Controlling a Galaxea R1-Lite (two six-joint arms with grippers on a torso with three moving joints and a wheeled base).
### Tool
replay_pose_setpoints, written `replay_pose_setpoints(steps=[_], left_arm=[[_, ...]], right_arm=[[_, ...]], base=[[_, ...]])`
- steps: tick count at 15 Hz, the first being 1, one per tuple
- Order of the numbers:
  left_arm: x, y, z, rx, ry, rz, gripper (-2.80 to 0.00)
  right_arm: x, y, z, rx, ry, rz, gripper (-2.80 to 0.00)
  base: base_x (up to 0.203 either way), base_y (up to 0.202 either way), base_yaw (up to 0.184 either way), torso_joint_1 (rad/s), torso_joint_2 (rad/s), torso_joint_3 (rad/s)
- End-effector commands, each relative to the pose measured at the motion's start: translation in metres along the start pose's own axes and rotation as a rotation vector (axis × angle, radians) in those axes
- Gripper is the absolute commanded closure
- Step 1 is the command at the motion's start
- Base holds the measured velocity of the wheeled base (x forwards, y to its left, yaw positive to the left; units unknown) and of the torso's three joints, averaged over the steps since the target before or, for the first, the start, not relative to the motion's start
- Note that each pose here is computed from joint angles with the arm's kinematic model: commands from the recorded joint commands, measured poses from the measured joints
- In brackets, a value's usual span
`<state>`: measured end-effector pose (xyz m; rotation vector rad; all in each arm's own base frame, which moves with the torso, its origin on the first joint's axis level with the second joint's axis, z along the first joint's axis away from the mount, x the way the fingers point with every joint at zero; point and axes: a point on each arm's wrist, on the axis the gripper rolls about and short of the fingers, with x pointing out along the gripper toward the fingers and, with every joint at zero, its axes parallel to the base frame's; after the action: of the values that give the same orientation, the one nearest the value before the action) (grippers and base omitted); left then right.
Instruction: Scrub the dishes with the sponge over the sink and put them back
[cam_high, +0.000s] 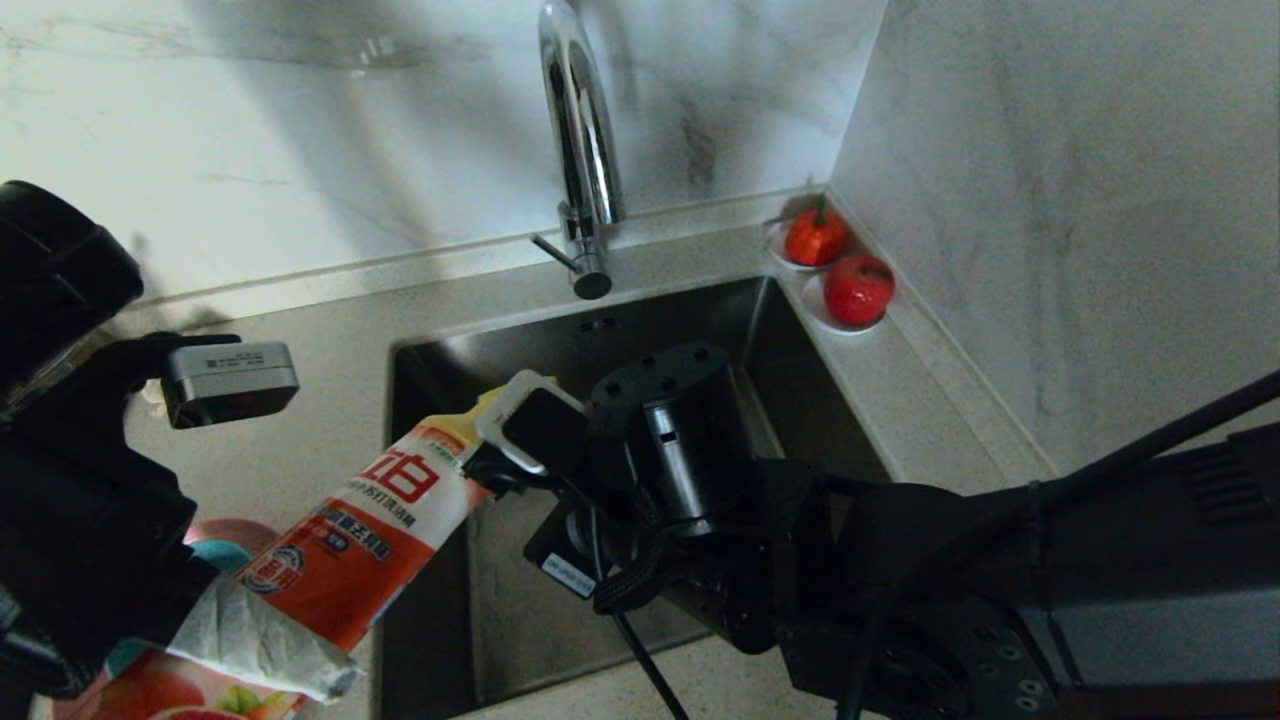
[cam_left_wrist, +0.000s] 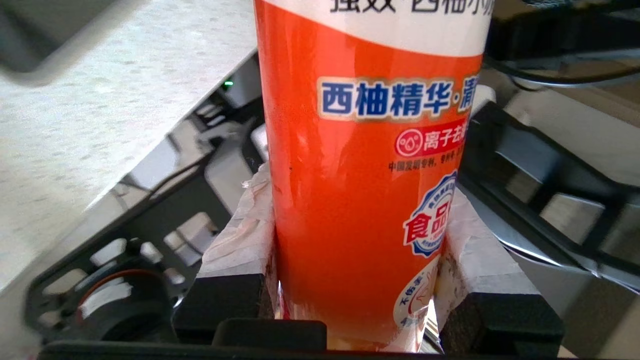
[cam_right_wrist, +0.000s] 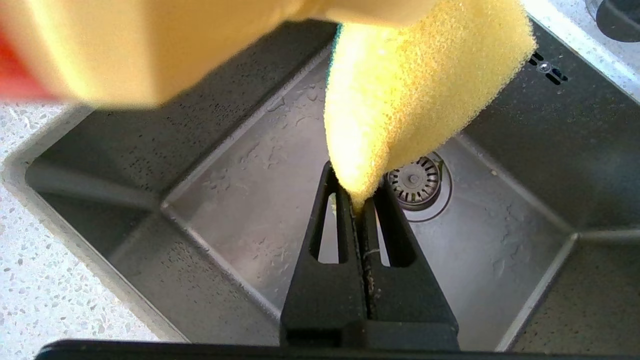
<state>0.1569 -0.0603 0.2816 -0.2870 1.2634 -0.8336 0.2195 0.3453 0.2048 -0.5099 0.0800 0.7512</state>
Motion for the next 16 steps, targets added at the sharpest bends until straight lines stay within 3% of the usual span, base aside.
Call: replay_pose_setpoints(steps=[1,5,7,12,16], left_arm=[[-0.001,0.001,0.001,-0.011,-0.001,0.003,0.0],[0.003,0.005,-0.003,-0.007,0.015,0.005,0.0],[0.015,0.015,-0.002,0.024,0.011,0.008,0.0],[0.035,0.039,0.003,0.155,-0.179,0.033,0.0],[0.026,0.054,0.009,0.132,-0.282,0.161,0.0]], right_arm=[[0.0,0.0,0.001,-0.002,-0.003,-0.001,0.0],[-0.001,0.0,0.001,-0.001,-0.004,-0.003,0.0],[-0.003,-0.003,0.003,0.001,-0.011,-0.009,0.0],[-0.005,-0.01,0.003,0.002,-0.008,-0.023,0.0],[-0.007,-0.01,0.001,0.001,-0.004,-0.021,0.0]], base=[[0.0,0.0,0.0,0.0,0.0,0.0],[0.0,0.0,0.0,0.0,0.0,0.0],[0.0,0.0,0.0,0.0,0.0,0.0],[0.0,0.0,0.0,0.0,0.0,0.0],[0.0,0.0,0.0,0.0,0.0,0.0]])
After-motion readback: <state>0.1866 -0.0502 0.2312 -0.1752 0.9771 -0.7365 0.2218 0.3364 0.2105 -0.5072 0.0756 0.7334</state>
